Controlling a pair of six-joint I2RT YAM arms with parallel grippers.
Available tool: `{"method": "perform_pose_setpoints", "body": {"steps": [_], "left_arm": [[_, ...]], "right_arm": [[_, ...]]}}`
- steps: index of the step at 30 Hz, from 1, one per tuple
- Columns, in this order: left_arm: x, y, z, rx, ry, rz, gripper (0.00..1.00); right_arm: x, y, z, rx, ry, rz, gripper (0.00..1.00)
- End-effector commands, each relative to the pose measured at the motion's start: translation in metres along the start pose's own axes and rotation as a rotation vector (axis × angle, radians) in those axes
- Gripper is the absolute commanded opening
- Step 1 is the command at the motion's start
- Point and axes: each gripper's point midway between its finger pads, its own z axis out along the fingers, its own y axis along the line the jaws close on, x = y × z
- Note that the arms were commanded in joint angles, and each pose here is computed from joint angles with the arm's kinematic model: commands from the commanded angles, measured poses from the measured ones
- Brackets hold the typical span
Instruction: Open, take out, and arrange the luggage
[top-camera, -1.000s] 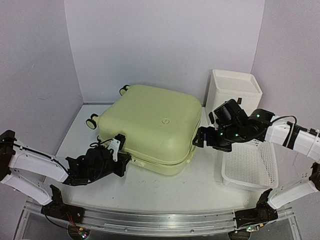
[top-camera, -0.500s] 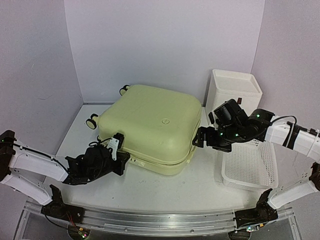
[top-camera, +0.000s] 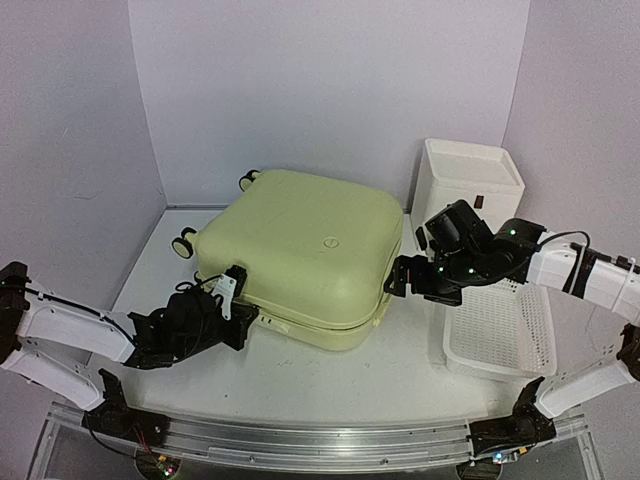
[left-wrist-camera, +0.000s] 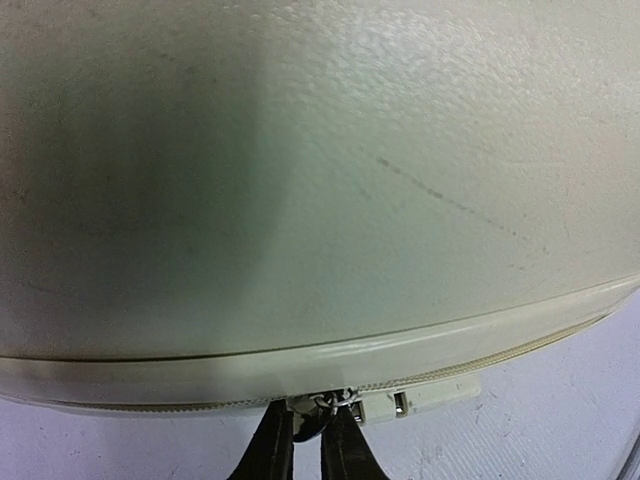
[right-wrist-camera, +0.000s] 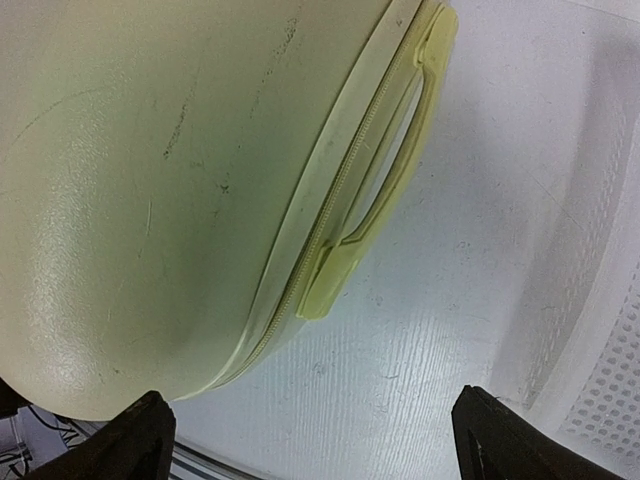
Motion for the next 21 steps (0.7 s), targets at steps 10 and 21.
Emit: {"method": "perform_pose_setpoints", "body": {"steps": [10, 21], "left_arm": [[-0.026, -0.002, -0.003, 0.02, -0.095, 0.031, 0.04], [-0.02, 0.011, -0.006, -0.037, -0.095, 0.034, 0.0]], "right_arm": [[-0.008, 0.006, -0.001, -0.027, -0.029, 0.011, 0.98], [-0.008, -0.001, 0.002, 0.008, -0.037, -0.008, 0.98]]}}
